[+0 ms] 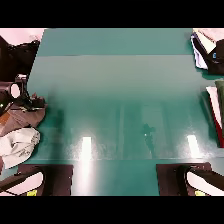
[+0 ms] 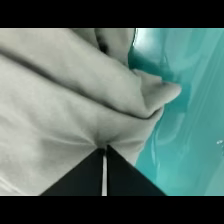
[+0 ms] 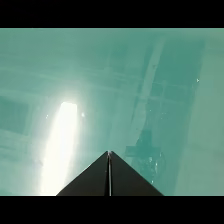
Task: Fold the shirts.
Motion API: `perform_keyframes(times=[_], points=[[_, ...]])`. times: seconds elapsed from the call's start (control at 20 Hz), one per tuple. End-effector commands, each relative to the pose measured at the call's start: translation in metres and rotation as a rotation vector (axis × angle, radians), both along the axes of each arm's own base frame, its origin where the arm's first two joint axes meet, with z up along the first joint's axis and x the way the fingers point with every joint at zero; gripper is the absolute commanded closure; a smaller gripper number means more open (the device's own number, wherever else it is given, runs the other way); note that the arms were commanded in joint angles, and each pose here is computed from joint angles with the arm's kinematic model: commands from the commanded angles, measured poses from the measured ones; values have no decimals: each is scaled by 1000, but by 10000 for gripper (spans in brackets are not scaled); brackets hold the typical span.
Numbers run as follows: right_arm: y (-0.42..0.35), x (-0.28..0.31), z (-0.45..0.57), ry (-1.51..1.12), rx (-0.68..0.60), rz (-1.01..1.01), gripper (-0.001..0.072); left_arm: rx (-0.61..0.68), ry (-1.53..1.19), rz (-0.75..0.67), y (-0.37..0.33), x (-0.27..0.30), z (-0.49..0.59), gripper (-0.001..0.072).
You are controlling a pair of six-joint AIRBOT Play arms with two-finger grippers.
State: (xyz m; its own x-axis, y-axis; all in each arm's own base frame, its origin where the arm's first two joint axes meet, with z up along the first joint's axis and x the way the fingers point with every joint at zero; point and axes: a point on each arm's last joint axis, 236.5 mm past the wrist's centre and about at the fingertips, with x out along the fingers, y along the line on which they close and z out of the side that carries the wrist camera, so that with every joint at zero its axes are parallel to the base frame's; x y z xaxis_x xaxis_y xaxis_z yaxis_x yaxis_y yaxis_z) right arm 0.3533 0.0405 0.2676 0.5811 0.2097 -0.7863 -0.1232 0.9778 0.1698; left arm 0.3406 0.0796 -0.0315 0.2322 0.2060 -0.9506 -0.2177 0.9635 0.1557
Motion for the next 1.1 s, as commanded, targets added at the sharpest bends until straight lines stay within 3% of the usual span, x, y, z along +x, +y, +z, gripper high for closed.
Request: perform_keyframes(times=[0.0,0.1,0.3,0.5,0.65,0.85,1.05], points=[[0,0,0,0,0,1,691,-19,-24,16,-3,6,9,685],[0,2,2,-14,2,-1,691,-34,-125,-59,-18,29,51,685],[0,13,28,-142,11,-20,691,-67,-561,-394,-107,64,243,685],[-2,21,75,-344,27,-47,691,-310,-779,-763,-229,1,374,685],[-3,18,104,-456,36,-60,692,-420,-829,-962,-290,-34,399,685],[-3,12,112,-481,37,-61,692,-470,-663,-1055,-339,-27,349,685],[-2,8,103,-442,32,-54,692,-539,-488,-1047,-383,13,274,685]])
